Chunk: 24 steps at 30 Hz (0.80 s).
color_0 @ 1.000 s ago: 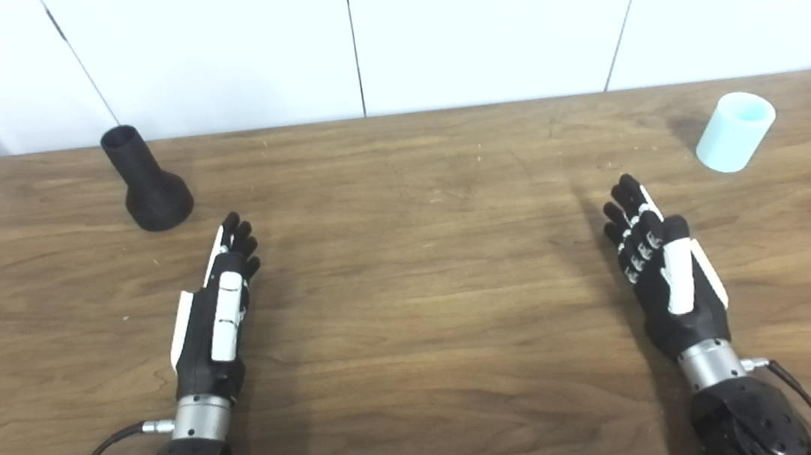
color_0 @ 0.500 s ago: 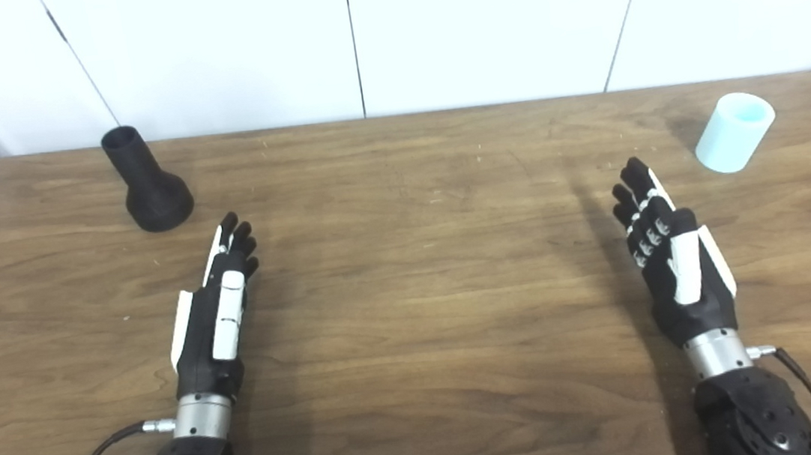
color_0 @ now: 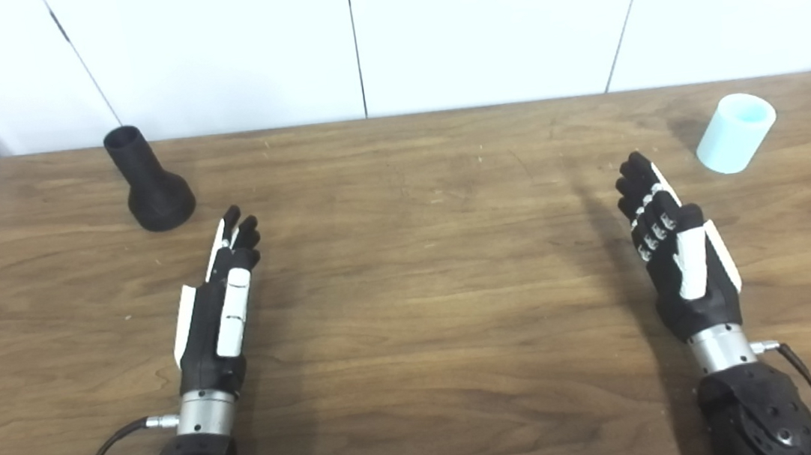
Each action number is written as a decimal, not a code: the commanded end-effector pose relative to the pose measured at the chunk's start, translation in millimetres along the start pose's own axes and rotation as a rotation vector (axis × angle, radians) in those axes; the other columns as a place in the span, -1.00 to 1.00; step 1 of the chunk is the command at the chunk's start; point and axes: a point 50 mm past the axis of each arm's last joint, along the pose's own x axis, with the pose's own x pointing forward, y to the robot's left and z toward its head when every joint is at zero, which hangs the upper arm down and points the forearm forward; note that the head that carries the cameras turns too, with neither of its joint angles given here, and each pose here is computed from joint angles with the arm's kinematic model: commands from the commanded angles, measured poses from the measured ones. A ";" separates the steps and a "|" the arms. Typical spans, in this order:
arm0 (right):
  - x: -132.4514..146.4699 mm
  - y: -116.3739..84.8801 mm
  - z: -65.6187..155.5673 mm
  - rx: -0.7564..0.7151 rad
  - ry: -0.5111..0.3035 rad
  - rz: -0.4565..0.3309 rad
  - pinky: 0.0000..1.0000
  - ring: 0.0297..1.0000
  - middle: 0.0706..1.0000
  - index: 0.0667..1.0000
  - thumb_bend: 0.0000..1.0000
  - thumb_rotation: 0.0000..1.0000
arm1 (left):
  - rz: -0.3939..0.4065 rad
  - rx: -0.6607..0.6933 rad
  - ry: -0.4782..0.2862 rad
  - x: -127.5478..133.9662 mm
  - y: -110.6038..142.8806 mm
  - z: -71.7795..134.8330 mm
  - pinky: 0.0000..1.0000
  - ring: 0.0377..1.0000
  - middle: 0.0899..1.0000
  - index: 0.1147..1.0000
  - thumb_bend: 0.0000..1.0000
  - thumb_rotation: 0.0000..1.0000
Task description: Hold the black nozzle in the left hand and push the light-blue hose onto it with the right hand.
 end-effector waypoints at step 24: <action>-23.1 -57.5 -54.9 0.030 0.119 -0.018 0.88 0.89 0.88 0.90 0.16 1.00 | 0.020 -0.090 0.051 -6.3 -42.9 -28.1 0.90 0.91 0.87 0.94 -0.02 0.88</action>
